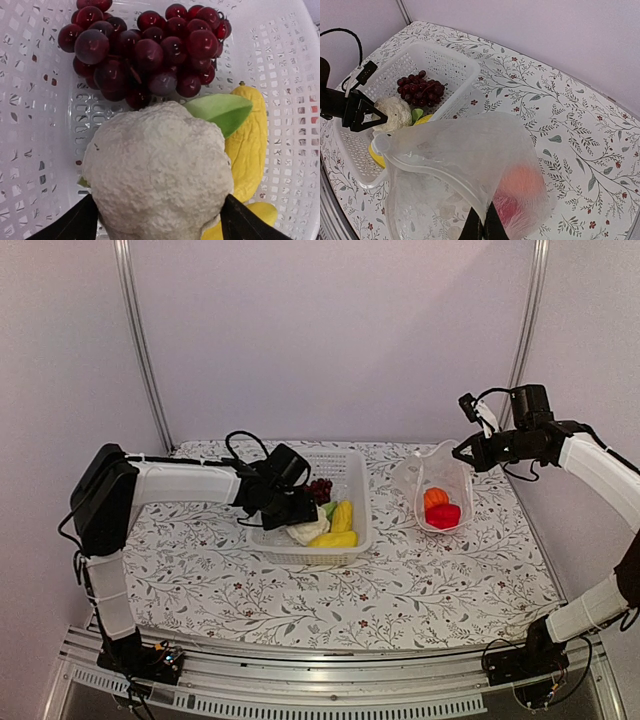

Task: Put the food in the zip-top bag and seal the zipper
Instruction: Pick up the fake vegetable from the bin.

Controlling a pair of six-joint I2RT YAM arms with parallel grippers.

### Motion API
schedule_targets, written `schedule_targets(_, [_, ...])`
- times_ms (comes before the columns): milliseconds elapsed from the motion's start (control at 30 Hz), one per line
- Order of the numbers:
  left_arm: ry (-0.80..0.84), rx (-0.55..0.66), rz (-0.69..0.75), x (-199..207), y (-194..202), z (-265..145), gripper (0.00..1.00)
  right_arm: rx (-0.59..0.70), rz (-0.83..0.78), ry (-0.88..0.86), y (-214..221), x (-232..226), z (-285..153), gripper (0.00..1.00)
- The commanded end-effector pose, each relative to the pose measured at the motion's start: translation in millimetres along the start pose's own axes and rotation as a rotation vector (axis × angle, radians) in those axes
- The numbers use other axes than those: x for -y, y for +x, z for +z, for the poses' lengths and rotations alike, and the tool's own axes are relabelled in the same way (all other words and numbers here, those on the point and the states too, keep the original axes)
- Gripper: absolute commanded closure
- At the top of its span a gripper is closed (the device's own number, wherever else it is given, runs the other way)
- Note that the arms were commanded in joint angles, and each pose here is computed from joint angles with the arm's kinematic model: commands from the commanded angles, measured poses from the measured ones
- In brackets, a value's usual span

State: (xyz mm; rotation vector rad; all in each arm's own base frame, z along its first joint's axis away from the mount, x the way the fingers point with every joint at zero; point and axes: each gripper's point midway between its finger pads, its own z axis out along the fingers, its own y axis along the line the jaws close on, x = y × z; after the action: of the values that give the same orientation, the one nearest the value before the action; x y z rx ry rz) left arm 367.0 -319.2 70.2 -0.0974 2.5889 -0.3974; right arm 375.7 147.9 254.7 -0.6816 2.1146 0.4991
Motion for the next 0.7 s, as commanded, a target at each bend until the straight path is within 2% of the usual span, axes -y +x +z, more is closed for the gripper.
schedule_targets(0, [0.011, -0.035, 0.005, 2.2, 5.1, 13.6, 0.17, 0.027, -0.014, -0.014, -4.1, -5.3, -5.0, 1.0])
schedule_targets(167, [0.035, -0.023, 0.017, 11.9, -2.0, 17.5, 0.28, 0.028, -0.012, -0.012, -5.1, -5.1, -5.6, 1.0])
schedule_targets(367, [0.065, -0.002, 0.018, 16.2, -5.0, 11.4, 0.47, 0.025, -0.012, -0.002, -3.0, -4.4, -6.7, 1.0])
schedule_targets(667, [0.075, 0.113, 0.055, 18.2, -26.7, -25.9, 0.56, 0.018, -0.006, 0.002, -1.2, -2.7, -4.9, 1.0])
